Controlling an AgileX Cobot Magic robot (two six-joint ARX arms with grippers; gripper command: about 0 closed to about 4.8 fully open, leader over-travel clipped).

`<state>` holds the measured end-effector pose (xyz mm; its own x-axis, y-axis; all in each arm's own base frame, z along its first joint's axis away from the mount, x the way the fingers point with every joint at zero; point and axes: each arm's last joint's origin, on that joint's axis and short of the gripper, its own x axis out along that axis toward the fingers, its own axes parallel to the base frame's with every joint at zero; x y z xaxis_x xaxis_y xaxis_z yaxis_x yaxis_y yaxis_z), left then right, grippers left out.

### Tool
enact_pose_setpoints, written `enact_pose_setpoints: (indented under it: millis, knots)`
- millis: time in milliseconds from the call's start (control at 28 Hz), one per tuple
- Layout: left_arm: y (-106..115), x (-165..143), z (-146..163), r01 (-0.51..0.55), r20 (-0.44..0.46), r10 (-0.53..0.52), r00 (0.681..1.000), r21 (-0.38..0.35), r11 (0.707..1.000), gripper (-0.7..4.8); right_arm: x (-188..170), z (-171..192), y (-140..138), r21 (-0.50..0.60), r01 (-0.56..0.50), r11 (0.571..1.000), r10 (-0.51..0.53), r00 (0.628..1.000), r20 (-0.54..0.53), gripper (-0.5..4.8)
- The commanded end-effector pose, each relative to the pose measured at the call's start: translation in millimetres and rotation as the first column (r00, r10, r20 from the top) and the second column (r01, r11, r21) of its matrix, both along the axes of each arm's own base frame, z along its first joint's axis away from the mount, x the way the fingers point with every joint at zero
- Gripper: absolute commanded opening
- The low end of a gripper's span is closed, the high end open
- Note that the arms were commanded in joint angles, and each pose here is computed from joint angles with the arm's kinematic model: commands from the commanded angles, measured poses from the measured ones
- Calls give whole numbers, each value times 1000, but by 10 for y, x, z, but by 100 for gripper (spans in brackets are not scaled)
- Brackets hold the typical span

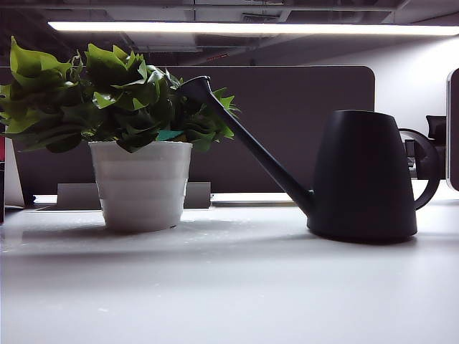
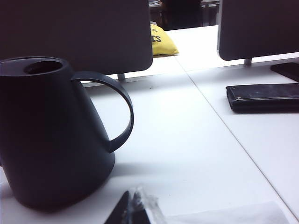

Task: Pick up the watering can from the table, water the potted plant, and put the can back.

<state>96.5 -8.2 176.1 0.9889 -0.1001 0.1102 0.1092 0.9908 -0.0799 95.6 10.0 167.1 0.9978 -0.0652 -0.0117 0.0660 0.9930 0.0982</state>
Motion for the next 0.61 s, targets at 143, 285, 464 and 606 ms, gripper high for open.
enact_pose_setpoints:
  millis: [143,285,464,606]
  knots:
    - [7,0,11,-25,7,25,1000,-7,1000,-5,-4,31,-1,7,2,1000,-2,1000,17,-5]
    - [7,-1,14,-24,7,24,1000,-14,1000,-5,-7,41,-1,7,0,1000,0,1000,18,-5]
    - [-4,-22,101,33,23,-31,999,-121,992,-5,-70,308,-7,9,-17,1000,16,996,92,231]
    - [-28,-76,285,136,75,-128,989,-120,983,-5,-157,632,-21,-63,-10,998,20,986,167,383]
